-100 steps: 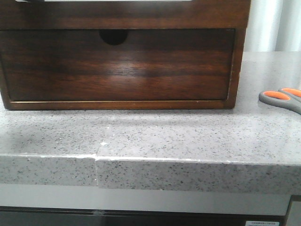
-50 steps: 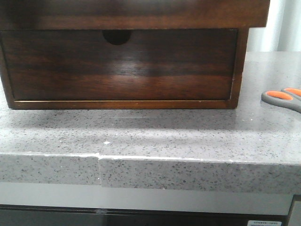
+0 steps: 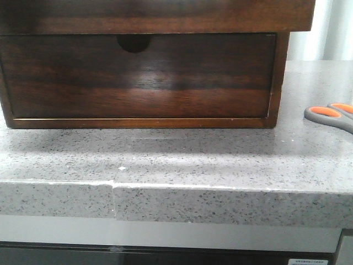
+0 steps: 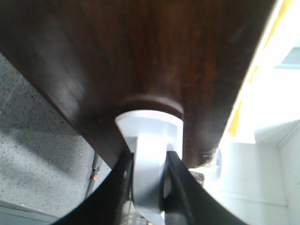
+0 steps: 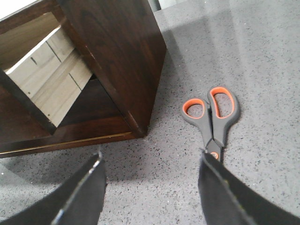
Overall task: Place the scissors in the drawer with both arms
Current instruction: 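Pull the drawer open toward the robot with the left gripper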
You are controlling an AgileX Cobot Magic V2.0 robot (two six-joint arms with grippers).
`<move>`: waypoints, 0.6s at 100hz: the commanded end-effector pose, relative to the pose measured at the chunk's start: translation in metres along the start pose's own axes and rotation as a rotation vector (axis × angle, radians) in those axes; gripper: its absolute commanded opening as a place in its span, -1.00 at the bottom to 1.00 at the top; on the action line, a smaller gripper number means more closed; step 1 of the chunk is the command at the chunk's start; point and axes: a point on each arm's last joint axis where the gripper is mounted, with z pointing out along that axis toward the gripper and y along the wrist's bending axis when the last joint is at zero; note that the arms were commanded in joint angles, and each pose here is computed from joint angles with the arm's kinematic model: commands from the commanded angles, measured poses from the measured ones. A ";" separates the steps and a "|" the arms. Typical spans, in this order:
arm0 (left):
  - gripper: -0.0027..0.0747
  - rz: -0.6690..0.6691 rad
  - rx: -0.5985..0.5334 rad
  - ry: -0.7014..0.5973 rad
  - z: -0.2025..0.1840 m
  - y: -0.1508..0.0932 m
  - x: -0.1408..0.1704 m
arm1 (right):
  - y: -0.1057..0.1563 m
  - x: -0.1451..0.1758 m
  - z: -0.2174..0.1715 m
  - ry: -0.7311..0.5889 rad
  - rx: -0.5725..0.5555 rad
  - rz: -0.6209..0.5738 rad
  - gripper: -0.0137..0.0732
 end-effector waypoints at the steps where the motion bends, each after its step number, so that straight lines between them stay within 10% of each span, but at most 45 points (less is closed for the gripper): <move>1: -0.48 0.057 0.114 0.106 -0.010 -0.024 0.013 | 0.003 -0.015 -0.002 -0.079 -0.001 0.010 0.20; 35: -0.34 0.044 0.138 0.122 -0.015 -0.027 0.015 | 0.003 -0.015 -0.002 -0.079 -0.001 0.010 0.20; 60: 0.23 0.069 0.166 0.111 -0.024 -0.031 0.016 | 0.003 -0.015 -0.001 -0.078 0.000 0.010 0.20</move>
